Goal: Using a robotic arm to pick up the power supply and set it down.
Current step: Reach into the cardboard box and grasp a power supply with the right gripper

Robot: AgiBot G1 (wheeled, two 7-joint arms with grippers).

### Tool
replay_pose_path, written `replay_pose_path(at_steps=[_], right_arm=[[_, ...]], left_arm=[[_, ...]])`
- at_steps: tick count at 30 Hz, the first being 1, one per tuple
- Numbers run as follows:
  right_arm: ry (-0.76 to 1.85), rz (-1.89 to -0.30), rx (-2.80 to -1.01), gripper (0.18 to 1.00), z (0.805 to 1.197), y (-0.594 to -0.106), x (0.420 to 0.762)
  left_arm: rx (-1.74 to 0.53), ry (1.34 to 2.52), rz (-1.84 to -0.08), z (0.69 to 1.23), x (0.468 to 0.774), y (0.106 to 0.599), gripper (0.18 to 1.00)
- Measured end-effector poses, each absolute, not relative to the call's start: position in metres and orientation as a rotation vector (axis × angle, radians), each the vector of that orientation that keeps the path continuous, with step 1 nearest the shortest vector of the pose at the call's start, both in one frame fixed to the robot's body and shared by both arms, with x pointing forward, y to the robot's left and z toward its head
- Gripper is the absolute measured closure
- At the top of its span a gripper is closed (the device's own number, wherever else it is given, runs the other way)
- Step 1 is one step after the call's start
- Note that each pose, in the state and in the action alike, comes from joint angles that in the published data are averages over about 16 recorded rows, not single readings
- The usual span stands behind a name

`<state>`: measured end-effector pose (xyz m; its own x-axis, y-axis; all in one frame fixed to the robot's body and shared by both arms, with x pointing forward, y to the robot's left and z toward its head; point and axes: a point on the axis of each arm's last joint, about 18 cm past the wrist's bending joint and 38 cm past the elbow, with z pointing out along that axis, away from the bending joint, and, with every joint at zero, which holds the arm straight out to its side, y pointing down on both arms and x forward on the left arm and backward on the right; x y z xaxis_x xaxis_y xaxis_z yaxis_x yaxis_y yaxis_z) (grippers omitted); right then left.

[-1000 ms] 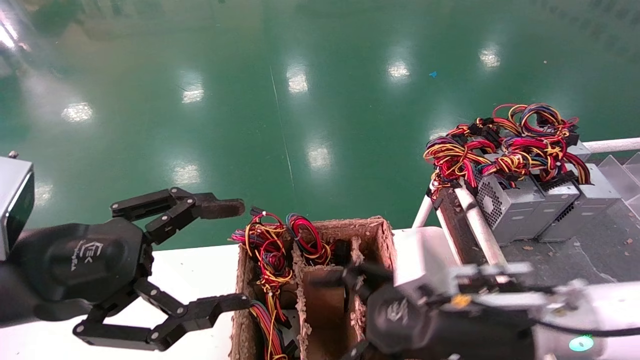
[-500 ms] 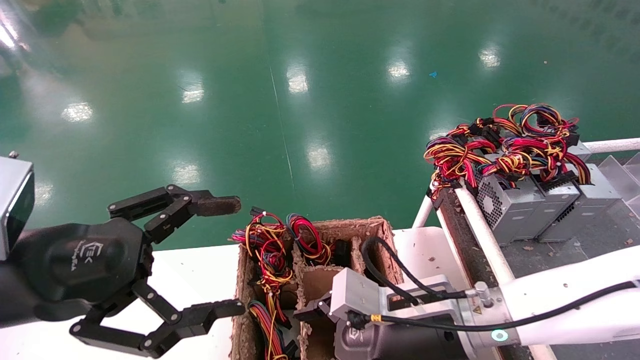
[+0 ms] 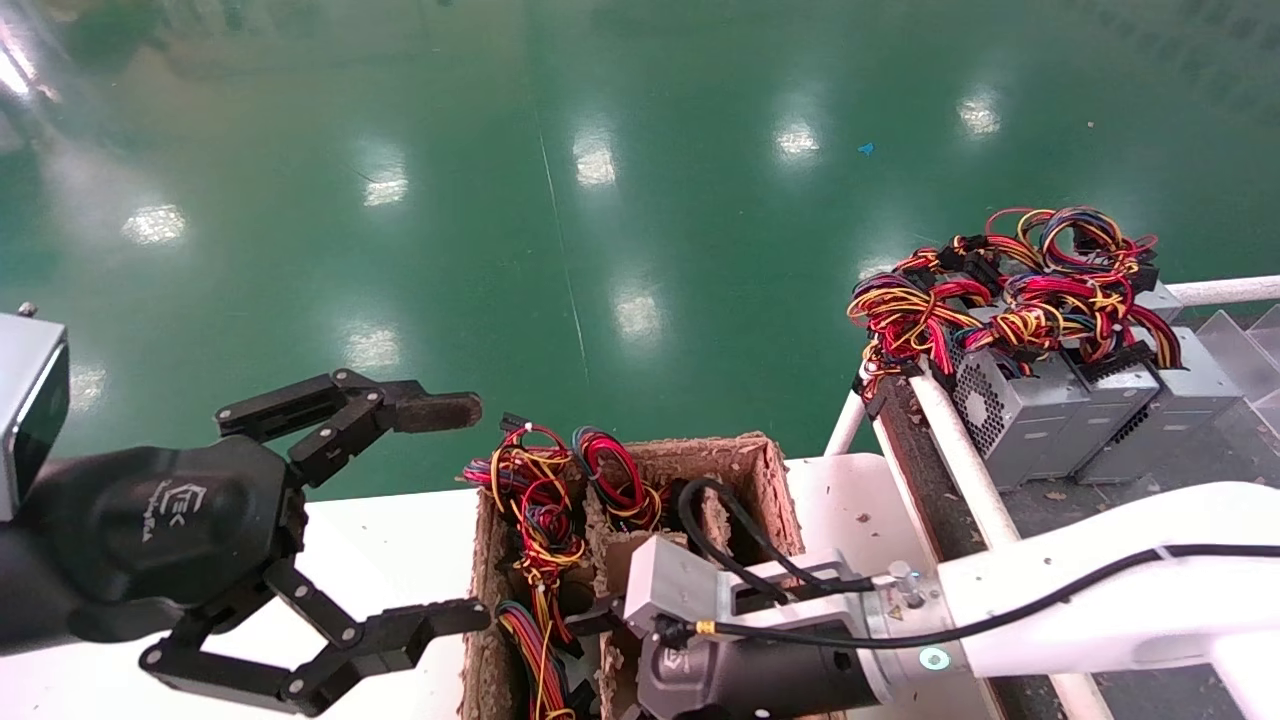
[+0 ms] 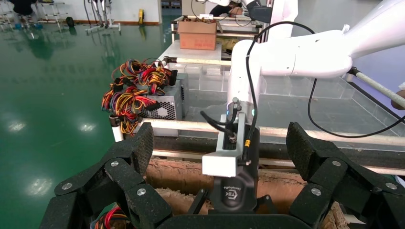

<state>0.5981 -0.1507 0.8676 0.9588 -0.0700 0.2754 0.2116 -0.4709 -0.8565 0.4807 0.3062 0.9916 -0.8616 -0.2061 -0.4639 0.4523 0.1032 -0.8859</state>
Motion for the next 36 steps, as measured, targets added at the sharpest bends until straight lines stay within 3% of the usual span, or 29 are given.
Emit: replay_pose_path(at_steps=[12,18,36], right_arm=[[-0.137,-0.33,-2.056,0.222,0.864,-0.133,0.613],[-0.14,-0.34,-2.066,0.285,0.863,-0.128,0.621],[-0.136,-0.355,-2.052,0.652,0.86,-0.123,0.63]], left_arm=[[0.24,1.908,-1.809,0.992,0.481,0.306,0.184],[0.24,1.908,-1.809,0.992,0.481,0.306,0.184],[0.24,1.908,-1.809,0.992,0.481,0.306,0.184]])
